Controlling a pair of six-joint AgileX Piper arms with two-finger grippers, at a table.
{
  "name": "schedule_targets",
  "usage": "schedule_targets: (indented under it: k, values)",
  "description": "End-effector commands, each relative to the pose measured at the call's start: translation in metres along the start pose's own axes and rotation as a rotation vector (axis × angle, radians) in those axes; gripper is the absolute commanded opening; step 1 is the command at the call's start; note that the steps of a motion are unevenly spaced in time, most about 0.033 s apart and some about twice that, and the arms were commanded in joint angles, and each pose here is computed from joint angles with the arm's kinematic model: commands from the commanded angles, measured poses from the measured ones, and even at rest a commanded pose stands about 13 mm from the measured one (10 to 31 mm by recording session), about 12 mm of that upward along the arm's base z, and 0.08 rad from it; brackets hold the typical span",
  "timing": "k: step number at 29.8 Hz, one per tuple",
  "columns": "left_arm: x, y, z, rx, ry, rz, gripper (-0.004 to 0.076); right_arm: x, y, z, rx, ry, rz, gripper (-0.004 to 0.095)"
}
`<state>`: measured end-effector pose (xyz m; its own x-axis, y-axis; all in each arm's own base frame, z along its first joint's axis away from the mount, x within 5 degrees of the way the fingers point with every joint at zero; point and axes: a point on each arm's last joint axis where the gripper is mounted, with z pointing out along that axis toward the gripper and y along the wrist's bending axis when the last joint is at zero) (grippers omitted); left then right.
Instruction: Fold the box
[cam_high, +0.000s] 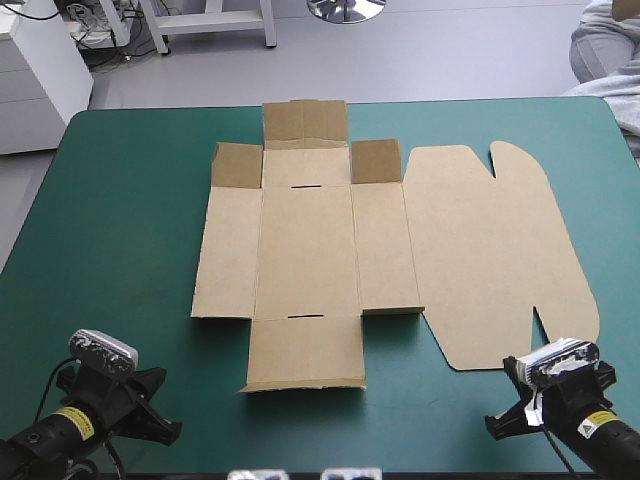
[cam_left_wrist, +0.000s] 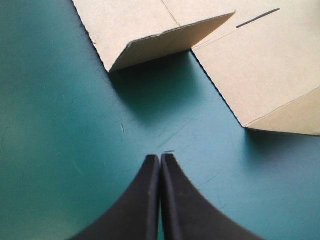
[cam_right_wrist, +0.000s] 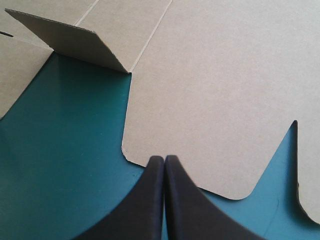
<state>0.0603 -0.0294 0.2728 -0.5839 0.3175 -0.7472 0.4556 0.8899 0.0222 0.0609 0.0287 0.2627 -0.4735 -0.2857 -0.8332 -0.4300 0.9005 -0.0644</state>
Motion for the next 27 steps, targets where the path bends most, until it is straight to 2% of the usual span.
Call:
schedule_targets:
  k: [1,19,27]
  values:
    - [-0.011,0.000,-0.005,0.003,-0.074,-0.009,-0.0010,-0.012,-0.002,-0.004,0.022,-0.074,0.002,-0.0019]
    - [-0.011,0.000,-0.005,0.003,-0.074,-0.009,-0.0010,-0.011,-0.002,-0.003,0.023,-0.074,0.003,-0.0019]
    - [-0.025,0.000,-0.012,0.007,-0.158,-0.023,-0.0010,-0.011,-0.002,-0.003,0.023,-0.075,0.003,-0.0019]
